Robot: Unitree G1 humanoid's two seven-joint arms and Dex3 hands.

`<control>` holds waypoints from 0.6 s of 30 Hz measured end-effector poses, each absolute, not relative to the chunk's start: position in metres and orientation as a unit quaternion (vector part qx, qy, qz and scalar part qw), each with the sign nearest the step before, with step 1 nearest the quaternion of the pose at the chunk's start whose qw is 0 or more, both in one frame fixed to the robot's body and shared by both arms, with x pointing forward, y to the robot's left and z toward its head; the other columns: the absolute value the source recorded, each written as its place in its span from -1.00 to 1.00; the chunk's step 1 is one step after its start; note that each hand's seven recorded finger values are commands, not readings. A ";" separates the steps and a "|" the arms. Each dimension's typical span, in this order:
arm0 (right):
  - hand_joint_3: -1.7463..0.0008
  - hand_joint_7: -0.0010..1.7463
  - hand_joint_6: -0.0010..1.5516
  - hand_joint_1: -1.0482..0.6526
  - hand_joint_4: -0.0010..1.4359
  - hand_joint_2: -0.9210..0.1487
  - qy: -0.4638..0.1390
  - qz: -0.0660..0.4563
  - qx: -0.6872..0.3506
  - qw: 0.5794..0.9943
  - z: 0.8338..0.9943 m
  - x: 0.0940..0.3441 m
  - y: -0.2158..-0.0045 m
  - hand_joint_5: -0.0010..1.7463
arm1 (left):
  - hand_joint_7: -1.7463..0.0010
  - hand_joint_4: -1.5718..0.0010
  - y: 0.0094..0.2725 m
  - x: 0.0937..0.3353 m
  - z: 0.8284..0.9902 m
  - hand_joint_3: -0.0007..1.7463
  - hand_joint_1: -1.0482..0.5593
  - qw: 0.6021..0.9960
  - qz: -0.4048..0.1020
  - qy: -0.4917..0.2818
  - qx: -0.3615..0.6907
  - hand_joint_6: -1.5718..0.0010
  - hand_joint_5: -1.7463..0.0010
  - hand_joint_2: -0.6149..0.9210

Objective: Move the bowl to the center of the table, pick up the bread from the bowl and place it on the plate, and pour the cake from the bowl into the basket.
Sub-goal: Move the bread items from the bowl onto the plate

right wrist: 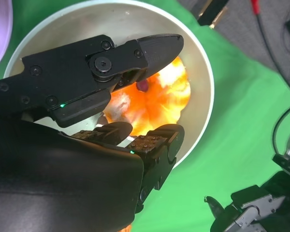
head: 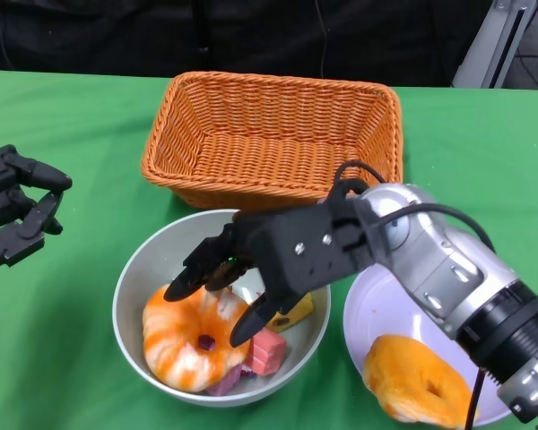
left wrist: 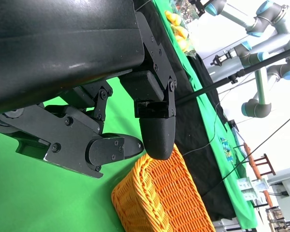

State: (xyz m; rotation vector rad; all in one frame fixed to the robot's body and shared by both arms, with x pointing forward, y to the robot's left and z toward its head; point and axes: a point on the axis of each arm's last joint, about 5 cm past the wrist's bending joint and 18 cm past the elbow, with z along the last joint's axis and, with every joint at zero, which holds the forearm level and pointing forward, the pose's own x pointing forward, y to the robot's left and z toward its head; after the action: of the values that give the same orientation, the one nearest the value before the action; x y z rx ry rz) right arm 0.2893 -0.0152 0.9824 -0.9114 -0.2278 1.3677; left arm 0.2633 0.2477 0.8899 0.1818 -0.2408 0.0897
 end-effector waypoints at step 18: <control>0.90 -0.99 -0.32 -0.79 -0.49 -1.00 -0.147 0.563 -0.435 0.687 0.976 0.285 -0.008 -0.96 | -0.19 -0.11 0.247 0.264 0.889 -0.41 0.15 0.988 0.051 -0.115 0.092 -0.10 -0.59 0.86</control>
State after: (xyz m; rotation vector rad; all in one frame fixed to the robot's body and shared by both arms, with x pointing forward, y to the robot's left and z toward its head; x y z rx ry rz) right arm 0.2852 -0.0080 0.9765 -0.9747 -0.3289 1.2605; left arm 0.2637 0.2473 0.8886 0.1843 -0.2317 0.1028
